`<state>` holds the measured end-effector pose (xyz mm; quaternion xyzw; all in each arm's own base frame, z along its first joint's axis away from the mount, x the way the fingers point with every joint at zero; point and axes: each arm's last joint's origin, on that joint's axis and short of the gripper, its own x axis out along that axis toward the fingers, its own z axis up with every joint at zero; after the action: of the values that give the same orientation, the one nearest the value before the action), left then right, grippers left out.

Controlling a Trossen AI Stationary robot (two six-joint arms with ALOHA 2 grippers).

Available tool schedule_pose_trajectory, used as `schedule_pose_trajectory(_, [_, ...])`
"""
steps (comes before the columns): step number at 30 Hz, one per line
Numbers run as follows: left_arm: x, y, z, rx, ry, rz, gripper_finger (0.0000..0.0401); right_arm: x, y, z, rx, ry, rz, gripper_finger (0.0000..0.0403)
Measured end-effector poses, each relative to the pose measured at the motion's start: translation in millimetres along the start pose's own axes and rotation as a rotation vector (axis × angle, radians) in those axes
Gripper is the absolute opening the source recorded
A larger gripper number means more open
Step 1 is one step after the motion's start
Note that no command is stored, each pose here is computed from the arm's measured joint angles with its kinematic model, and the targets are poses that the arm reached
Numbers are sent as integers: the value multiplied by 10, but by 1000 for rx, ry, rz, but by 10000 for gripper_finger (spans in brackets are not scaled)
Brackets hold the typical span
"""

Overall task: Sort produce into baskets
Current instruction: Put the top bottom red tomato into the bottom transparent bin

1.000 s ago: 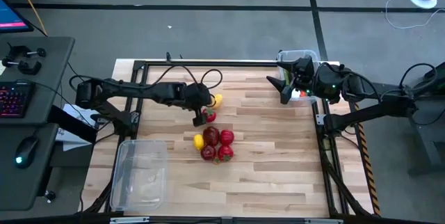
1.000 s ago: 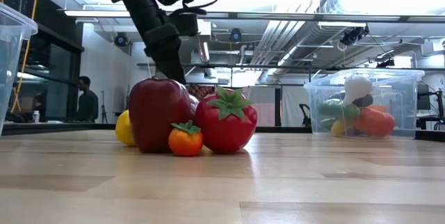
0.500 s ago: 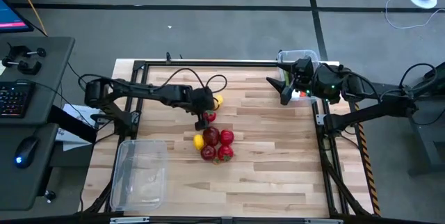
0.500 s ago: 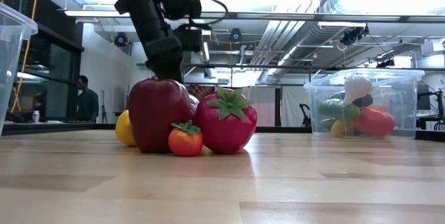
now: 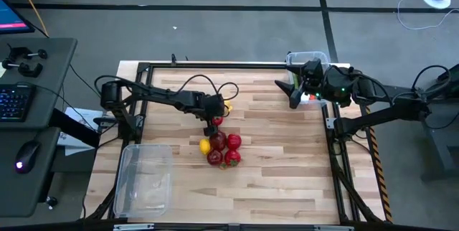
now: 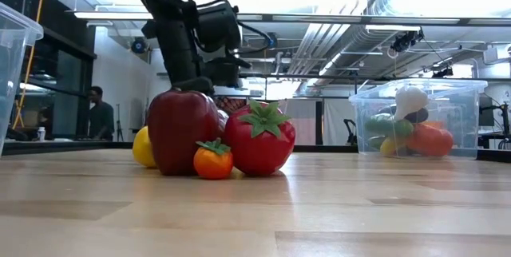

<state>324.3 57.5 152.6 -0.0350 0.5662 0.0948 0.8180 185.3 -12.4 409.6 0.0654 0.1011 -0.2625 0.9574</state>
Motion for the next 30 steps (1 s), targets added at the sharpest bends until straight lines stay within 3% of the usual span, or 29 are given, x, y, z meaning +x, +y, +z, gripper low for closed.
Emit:
schedule_pose_trajectory(5, [-7, -7, 4, -10, -5, -18, 376, 0, 2, -6, 14, 7, 7, 323])
schedule_pose_trajectory(12, [-346, 26, 57, -16, -117, 30, 245, 1, 3, -26, 17, 28, 21, 323])
schedule_pose_trajectory(21, [-1392, -97, -104, -158, -379, -37, 244, 0, 10, -49, 33, 56, 55, 323])
schedule_pose_trajectory(24, [-1629, -292, -311, -202, -349, -82, 244, -1, 15, -50, 31, 61, 70, 323])
schedule_pose_trajectory(30, [-1969, -796, -857, -276, -157, -250, 262, -1, 14, -56, 27, 67, 72, 323])
